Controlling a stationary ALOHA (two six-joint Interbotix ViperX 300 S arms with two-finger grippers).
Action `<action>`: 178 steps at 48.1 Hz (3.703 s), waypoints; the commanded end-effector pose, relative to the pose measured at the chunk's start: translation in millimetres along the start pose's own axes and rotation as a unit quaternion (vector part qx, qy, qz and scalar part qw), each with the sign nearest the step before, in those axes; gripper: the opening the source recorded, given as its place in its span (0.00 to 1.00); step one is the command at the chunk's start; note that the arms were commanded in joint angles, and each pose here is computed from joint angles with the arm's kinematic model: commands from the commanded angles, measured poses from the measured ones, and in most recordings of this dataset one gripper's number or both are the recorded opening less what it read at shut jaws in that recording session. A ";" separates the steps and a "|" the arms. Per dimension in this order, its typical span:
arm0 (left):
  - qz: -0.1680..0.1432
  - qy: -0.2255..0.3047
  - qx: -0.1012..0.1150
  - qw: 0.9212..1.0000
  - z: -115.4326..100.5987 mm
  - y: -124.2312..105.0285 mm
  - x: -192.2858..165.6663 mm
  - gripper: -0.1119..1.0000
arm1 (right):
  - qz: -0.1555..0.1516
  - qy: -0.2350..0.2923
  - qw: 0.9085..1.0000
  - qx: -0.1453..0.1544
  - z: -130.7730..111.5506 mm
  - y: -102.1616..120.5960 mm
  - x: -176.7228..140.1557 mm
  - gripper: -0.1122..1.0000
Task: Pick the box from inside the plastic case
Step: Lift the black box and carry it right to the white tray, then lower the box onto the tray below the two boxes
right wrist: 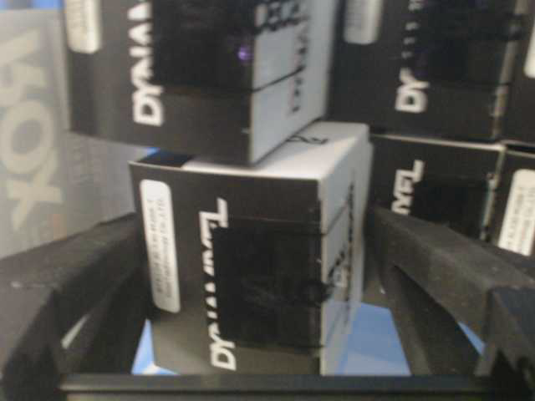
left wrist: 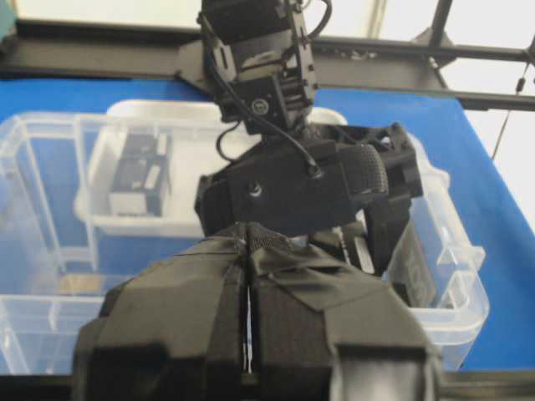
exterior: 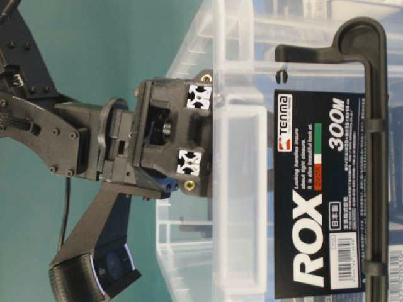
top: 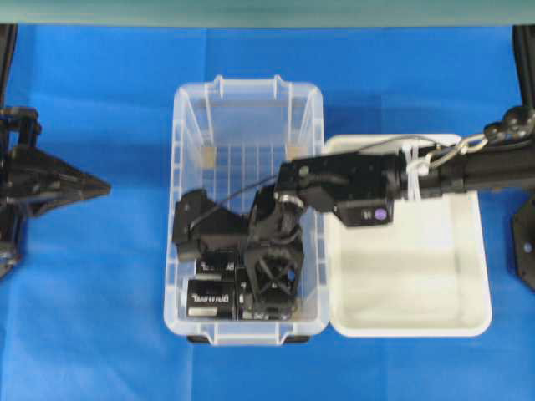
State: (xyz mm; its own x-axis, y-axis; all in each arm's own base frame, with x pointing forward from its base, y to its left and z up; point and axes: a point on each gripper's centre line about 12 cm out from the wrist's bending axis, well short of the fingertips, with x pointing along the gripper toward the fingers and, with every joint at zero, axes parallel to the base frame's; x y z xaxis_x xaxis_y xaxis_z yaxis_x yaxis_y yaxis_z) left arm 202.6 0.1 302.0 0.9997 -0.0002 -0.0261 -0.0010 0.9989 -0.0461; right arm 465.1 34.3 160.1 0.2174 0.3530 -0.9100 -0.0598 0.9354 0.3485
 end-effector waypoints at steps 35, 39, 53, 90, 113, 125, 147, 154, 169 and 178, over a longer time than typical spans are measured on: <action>0.000 -0.011 -0.009 1.000 9.6 -0.2 2.5 0.06 | -0.022 0.009 1.000 -0.018 5.6 -10.0 -18.3 0.83; 0.000 -0.011 -0.009 1.000 9.6 -0.2 2.5 0.06 | -0.021 0.009 1.000 -0.017 7.3 -10.9 -24.5 0.72; 0.001 -0.011 -0.009 1.000 9.6 0.2 2.5 0.06 | -0.024 -0.038 0.999 -0.024 26.1 -11.9 -80.3 0.71; 0.002 -0.010 -0.009 1.000 9.0 0.5 2.4 0.06 | -0.009 0.016 1.000 0.023 -98.0 30.0 -227.3 0.70; 0.009 -0.010 -0.010 1.000 9.4 3.3 2.7 0.06 | -0.091 -0.031 0.994 0.051 -165.6 -26.2 -98.9 0.70; 0.007 -0.012 -0.010 1.000 10.7 2.6 2.8 0.06 | -0.116 -0.038 0.992 0.022 -155.6 -45.6 -61.7 0.70; 0.008 -0.012 -0.013 1.000 10.7 3.0 2.8 0.06 | -0.136 -0.015 0.991 0.011 -150.9 -67.4 -24.4 0.70; 0.008 -0.012 -0.013 1.000 10.7 3.3 2.8 0.06 | -0.138 -0.011 0.990 0.009 -151.3 -68.9 -21.9 0.70; 0.010 -0.012 -0.013 1.000 10.7 3.9 2.8 0.06 | -0.137 -0.008 0.991 0.008 -151.4 -68.9 -21.6 0.68; 0.010 -0.011 -0.013 1.000 10.1 3.9 2.8 0.06 | -0.136 -0.009 0.991 0.010 -150.3 -67.5 -22.5 0.68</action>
State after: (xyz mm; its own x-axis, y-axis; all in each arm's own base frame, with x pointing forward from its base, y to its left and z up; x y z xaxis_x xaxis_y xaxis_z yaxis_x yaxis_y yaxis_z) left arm 203.1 4.2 301.4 0.9994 0.0197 -0.0292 -0.0219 0.9969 -0.0752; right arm 315.0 -35.0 122.5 0.2373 0.0869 -0.9675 0.0274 0.9950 0.0961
